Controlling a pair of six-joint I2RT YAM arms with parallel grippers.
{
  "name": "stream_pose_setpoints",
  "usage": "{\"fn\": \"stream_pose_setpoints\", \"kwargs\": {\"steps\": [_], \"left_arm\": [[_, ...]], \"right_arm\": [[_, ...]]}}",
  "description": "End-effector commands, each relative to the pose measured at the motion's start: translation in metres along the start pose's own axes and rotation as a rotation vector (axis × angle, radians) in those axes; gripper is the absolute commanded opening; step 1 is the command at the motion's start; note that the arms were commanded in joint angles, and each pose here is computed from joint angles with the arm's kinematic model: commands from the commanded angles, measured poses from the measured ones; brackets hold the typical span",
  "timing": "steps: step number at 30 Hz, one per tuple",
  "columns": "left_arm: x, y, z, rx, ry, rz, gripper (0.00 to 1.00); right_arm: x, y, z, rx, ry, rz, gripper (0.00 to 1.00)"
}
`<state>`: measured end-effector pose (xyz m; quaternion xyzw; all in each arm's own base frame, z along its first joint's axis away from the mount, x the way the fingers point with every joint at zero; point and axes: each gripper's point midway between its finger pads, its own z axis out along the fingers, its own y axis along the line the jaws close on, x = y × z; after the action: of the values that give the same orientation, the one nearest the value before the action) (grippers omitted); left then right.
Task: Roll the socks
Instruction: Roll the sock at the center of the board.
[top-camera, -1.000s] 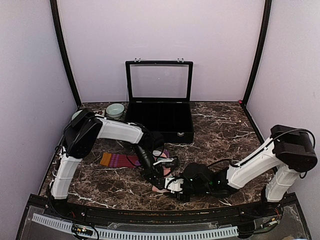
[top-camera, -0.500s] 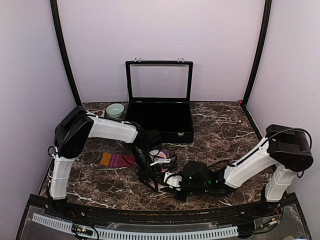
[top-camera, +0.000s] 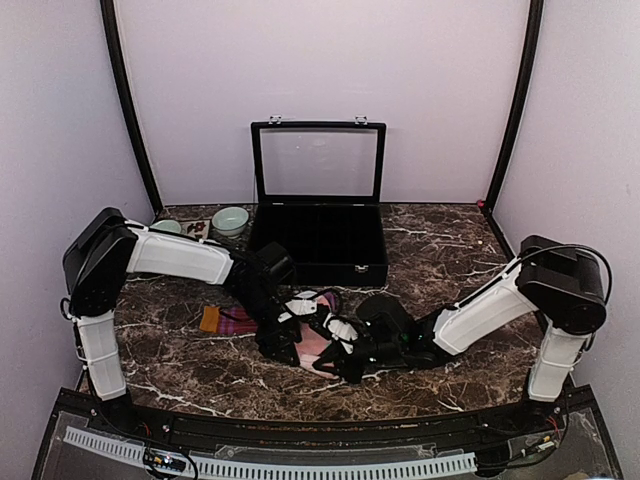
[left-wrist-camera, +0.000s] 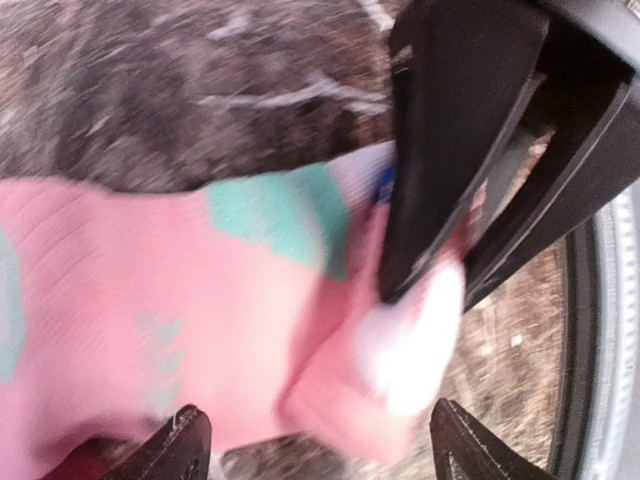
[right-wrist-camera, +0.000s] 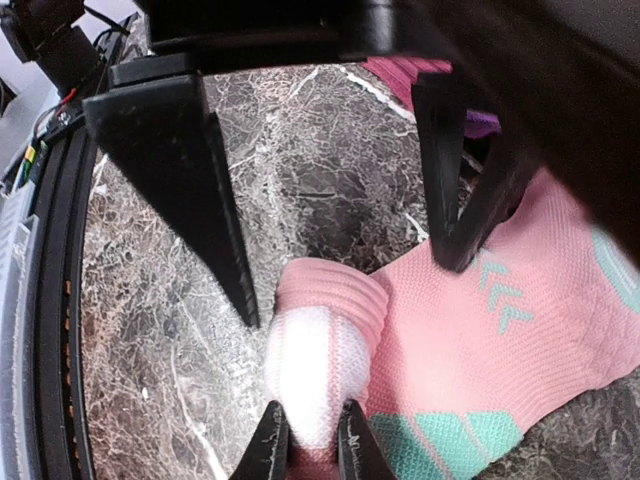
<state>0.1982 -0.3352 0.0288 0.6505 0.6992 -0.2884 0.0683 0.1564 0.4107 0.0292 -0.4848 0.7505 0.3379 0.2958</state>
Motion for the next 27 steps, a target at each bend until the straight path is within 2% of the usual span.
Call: {"fn": "stream_pose_setpoints", "kwargs": {"steps": [1,6,7,8,18,23,27], "left_arm": [[0.047,0.015,-0.007,-0.133,0.182,-0.024,0.8],[0.04,0.015,-0.013,-0.171,0.127,-0.013,0.82],[0.041,0.012,-0.014,-0.168,0.123,-0.007,0.96],[0.042,0.01,-0.015,-0.17,0.117,0.002,0.98],[0.039,-0.028,-0.016,-0.128,0.066,0.116,0.97],[0.022,-0.03,-0.028,-0.181,-0.027,0.144,0.93],[0.02,-0.033,-0.037,-0.218,-0.082,0.161,0.93]], "right_arm": [[0.092,-0.02,-0.006,0.02,0.306,0.329,0.0],[0.104,-0.021,-0.008,0.016,0.366,0.392,0.0],[0.106,-0.022,-0.009,0.018,0.375,0.397,0.0],[0.109,-0.022,-0.01,0.02,0.385,0.403,0.0],[0.129,-0.03,-0.011,0.028,0.455,0.516,0.0],[0.133,-0.031,-0.011,0.034,0.475,0.542,0.0],[0.139,-0.033,-0.012,0.042,0.485,0.557,0.0]]}}
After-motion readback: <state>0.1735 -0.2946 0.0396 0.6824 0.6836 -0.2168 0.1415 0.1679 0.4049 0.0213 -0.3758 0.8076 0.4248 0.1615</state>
